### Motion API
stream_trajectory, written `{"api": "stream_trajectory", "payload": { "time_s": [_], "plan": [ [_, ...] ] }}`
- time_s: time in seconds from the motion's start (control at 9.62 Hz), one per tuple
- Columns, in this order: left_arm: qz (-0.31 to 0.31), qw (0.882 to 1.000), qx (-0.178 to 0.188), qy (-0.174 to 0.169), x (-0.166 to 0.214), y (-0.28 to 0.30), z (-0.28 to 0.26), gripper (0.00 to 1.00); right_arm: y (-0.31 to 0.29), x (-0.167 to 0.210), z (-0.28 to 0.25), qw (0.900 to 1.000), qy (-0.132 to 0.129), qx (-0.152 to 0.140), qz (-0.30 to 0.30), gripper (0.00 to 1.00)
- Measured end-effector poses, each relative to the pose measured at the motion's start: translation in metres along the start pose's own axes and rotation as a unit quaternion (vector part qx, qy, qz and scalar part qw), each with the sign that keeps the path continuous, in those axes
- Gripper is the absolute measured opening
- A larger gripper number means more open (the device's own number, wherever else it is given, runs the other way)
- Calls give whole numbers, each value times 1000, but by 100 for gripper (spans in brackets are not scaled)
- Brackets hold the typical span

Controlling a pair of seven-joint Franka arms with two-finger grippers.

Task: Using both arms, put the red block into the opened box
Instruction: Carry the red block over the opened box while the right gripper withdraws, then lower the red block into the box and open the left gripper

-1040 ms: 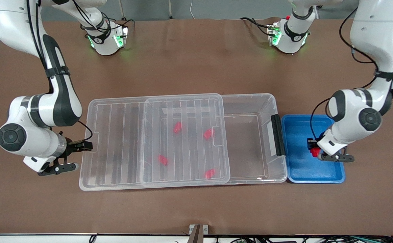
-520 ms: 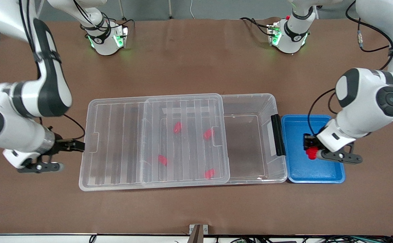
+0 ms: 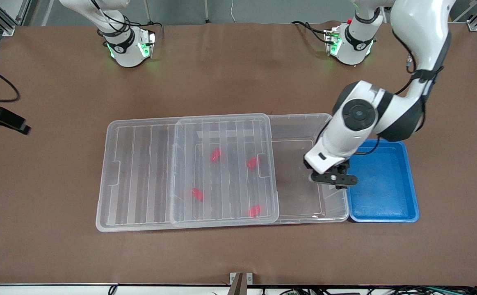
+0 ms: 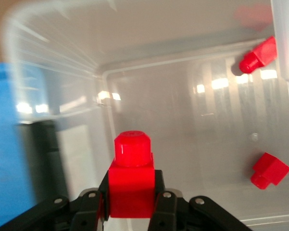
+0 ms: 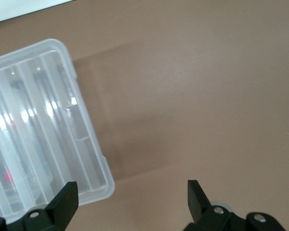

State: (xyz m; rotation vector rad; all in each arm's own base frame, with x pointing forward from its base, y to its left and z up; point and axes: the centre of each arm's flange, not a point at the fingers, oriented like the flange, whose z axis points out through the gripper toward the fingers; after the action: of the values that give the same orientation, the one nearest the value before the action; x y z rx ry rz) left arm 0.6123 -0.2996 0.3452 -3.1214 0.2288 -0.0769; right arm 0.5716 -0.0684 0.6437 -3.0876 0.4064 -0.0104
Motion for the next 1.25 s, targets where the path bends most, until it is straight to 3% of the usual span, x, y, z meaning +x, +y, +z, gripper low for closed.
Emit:
{"api": "stream_trajectory", "payload": {
  "time_s": [0.21,0.52,0.94,1.25],
  "plan": [
    [1,1000,-24,-17,5,4,53,36,27,-8,2,1000,-11,3,2,100],
    [-2,998,-33,-48,2,7,117,36,22,-9,7,1000,-16,2,-4,100],
    [-29,998,-2,-51,-5,12,147,36,20,-9,7,999,-16,-3,-38,100],
    [-68,997,-3,-46,1,16,148,36,20,-9,6,999,-15,-3,-39,100]
  ]
}}
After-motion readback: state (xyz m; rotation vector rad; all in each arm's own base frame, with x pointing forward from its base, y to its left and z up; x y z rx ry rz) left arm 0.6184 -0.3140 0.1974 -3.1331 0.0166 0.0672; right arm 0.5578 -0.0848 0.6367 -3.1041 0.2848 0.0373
